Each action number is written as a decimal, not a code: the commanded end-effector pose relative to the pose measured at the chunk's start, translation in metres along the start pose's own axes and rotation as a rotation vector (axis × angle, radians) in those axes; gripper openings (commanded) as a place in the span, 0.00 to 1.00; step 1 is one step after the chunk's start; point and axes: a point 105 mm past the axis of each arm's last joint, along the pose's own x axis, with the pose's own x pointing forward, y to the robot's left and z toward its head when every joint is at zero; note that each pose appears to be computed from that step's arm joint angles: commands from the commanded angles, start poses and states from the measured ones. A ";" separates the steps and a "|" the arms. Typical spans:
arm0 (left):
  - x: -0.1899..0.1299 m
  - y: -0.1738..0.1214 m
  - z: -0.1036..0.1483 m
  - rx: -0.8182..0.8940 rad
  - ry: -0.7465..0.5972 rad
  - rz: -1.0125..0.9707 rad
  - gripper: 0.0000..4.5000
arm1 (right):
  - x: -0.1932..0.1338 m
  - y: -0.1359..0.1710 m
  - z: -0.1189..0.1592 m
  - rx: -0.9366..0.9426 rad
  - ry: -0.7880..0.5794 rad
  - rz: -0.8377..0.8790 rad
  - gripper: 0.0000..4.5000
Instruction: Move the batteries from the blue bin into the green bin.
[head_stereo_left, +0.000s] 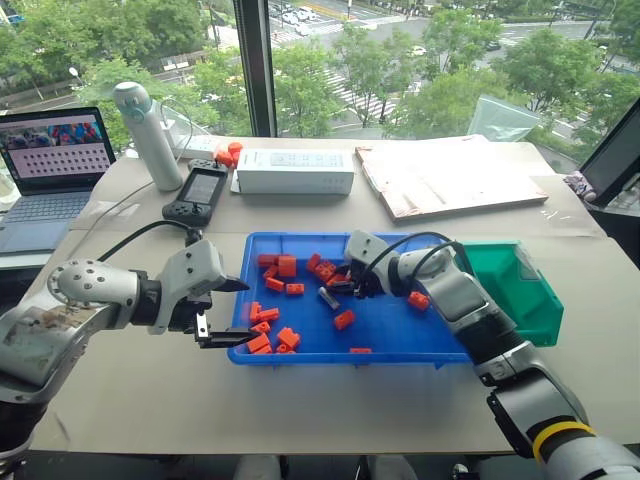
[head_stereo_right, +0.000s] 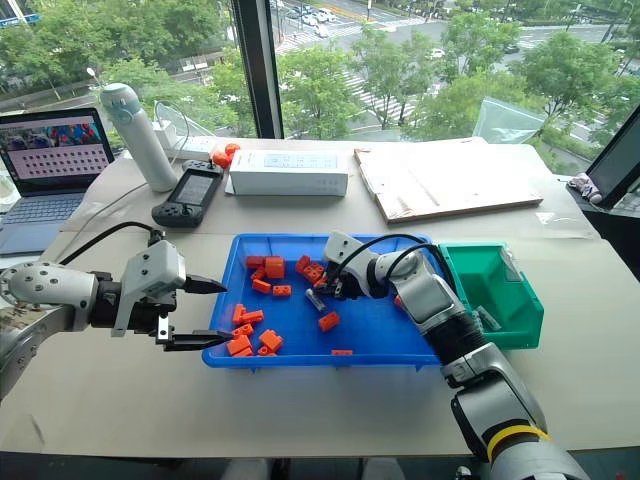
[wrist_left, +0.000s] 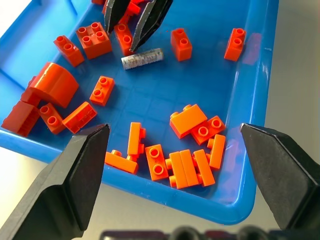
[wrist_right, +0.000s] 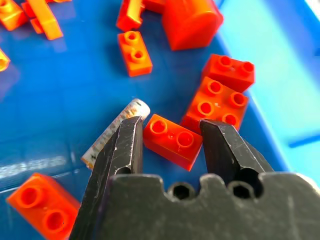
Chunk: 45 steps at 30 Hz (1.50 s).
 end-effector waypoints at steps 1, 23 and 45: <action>-0.002 0.001 0.009 0.049 -0.018 0.008 1.00 | -0.008 -0.011 0.005 -0.024 -0.005 -0.049 0.68; 0.003 0.002 0.008 0.051 -0.022 -0.017 1.00 | -0.009 0.041 0.020 0.076 0.024 0.128 0.86; 0.002 0.007 0.047 0.043 -0.253 -0.020 1.00 | -0.105 -0.040 0.046 0.095 -0.092 -0.054 0.06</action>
